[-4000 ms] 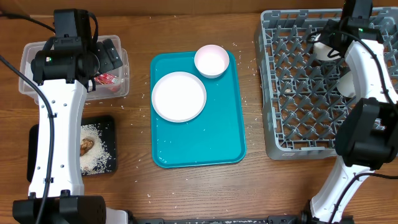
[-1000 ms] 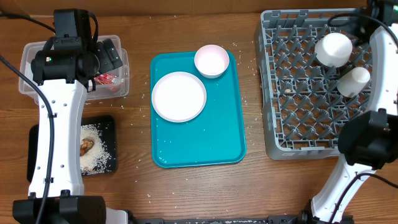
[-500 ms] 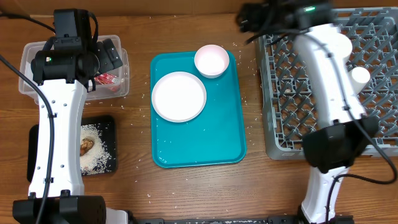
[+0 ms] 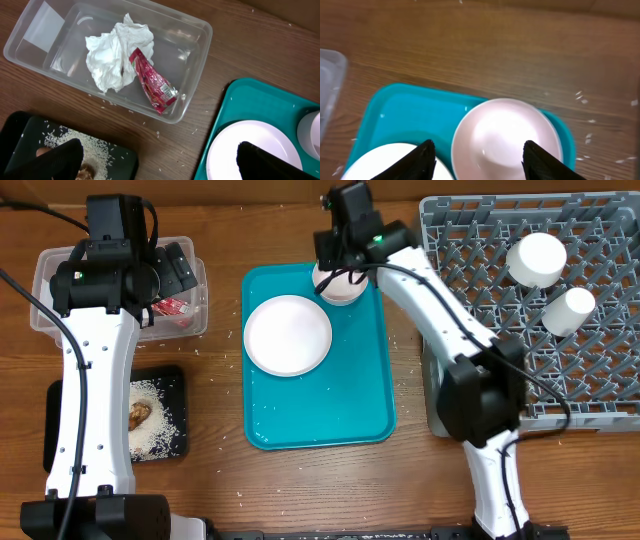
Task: Sort waste into correct bins and load items into the dishwasher
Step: 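Reach the right gripper to the pink-rimmed bowl and grasp it, then lift the pink bowl and carry it right over the rack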
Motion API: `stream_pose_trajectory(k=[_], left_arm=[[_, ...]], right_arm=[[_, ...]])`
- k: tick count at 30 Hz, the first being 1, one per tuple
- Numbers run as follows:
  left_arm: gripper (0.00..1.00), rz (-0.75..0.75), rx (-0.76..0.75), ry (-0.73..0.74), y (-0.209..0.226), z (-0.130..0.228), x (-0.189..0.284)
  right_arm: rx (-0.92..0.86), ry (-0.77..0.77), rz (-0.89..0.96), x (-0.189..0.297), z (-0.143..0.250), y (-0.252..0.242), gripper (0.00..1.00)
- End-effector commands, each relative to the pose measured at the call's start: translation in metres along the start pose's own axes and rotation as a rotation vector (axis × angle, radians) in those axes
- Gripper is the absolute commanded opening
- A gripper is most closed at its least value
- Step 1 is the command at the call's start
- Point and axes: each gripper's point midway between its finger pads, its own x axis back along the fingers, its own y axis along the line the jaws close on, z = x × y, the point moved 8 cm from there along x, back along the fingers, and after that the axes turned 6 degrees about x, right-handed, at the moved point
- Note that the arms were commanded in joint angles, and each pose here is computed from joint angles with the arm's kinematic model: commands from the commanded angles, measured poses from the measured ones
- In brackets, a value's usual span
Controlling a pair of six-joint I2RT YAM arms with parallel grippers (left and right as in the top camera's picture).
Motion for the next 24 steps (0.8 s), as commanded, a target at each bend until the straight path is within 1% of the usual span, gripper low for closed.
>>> stream_pose_trajectory(k=[1,6,9,14,24], left_arm=[[1.0,0.012,0.013,-0.015,-0.001,-0.003,0.005],[1.0,0.012,0.013,-0.015,-0.001,-0.003,0.005],[1.0,0.012,0.014,-0.015,-0.001,-0.003,0.005],[1.0,0.012,0.014,-0.015,-0.001,-0.003,0.005],[1.0,0.012,0.013,-0.015,-0.001,-0.003,0.005]], right_arm=[[0.004,0.041,-0.026,-0.022,0.016,0.022,0.57],[0.043,0.051,-0.039,-0.035,0.027,0.047,0.58],[0.053,0.033,-0.005,-0.037,0.027,0.053,0.58],[0.055,0.031,0.001,-0.042,0.028,0.053,0.58],[0.048,0.098,0.024,-0.07,0.048,0.042,0.57]])
